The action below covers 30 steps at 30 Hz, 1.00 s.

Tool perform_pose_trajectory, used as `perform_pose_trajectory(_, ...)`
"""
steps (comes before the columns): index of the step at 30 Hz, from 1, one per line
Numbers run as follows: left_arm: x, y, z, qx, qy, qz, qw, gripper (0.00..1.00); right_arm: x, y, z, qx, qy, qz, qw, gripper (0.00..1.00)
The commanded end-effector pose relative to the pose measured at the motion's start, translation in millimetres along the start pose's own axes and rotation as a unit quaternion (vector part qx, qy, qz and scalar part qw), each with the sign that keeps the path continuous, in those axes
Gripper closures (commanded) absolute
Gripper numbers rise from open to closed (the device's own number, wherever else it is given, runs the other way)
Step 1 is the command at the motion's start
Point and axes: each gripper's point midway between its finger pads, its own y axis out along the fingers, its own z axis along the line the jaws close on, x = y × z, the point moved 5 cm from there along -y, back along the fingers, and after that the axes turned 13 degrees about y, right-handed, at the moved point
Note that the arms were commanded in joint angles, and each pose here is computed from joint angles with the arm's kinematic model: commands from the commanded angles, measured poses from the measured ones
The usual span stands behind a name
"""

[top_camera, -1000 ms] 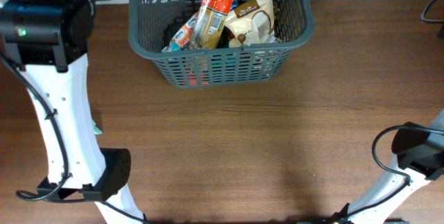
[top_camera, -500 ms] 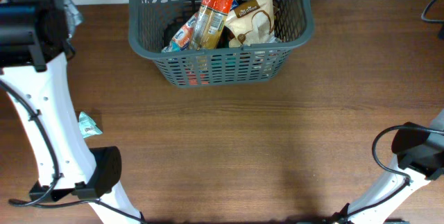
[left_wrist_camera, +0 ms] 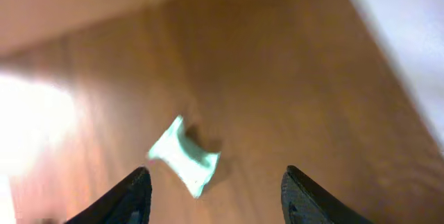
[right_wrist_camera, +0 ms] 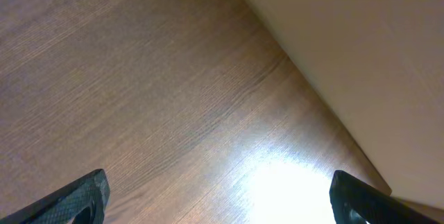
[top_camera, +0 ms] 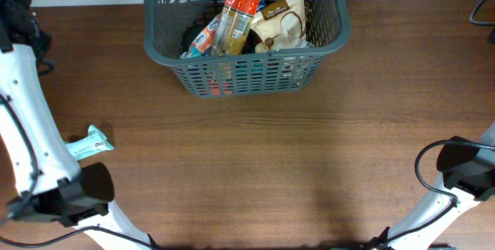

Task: Pack container
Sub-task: 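Withdraw the left gripper toward the mint-green wipes packet, then lower the left gripper onto the green wipes packet and close on it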

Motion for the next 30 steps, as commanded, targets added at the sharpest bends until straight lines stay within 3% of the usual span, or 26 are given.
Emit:
perform_pose_trajectory(1, -23.4, 34.2, 5.3, 0.023, -0.083, 0.082, 0.993, 0.46, -0.3, 2.7, -0.7, -0.008, 0.004, 0.001, 1.0, 0.01)
perform_pose_trajectory(5, -51.8, 69.6, 13.7, 0.08, -0.124, 0.148, 0.978, 0.45, -0.3, 2.7, -0.7, -0.008, 0.004, 0.001, 1.0, 0.01)
perform_pose_trajectory(8, -69.8, 86.2, 17.5, 0.103, -0.141, 0.187, 0.967, 0.38, -0.3, 2.7, -0.7, -0.008, 0.004, 0.001, 1.0, 0.01)
perform_pose_trajectory(11, -81.0, 99.9, 8.9, 0.088, -0.145, 0.213, 0.962, 0.32, -0.4, 2.7, -0.6, -0.008, 0.004, 0.001, 1.0, 0.01)
perform_pose_trajectory(18, -102.6, 135.9, -31.8, -0.014, -0.167, 0.265, 0.949, 0.32, -0.3, 2.7, -0.7, -0.008, 0.004, 0.001, 1.0, 0.01)
perform_pose_trajectory(24, -135.2, 154.0, -21.4, 0.051, -0.22, 0.299, 0.927, 0.32, -0.3, 2.7, -0.7, -0.008, 0.004, 0.001, 1.0, 0.01)
perform_pose_trajectory(30, -144.8, 157.1, -18.1, 0.069, -0.234, 0.31, 0.919, 0.32, -0.4, 2.7, -0.6, -0.008, 0.004, 0.001, 1.0, 0.01)
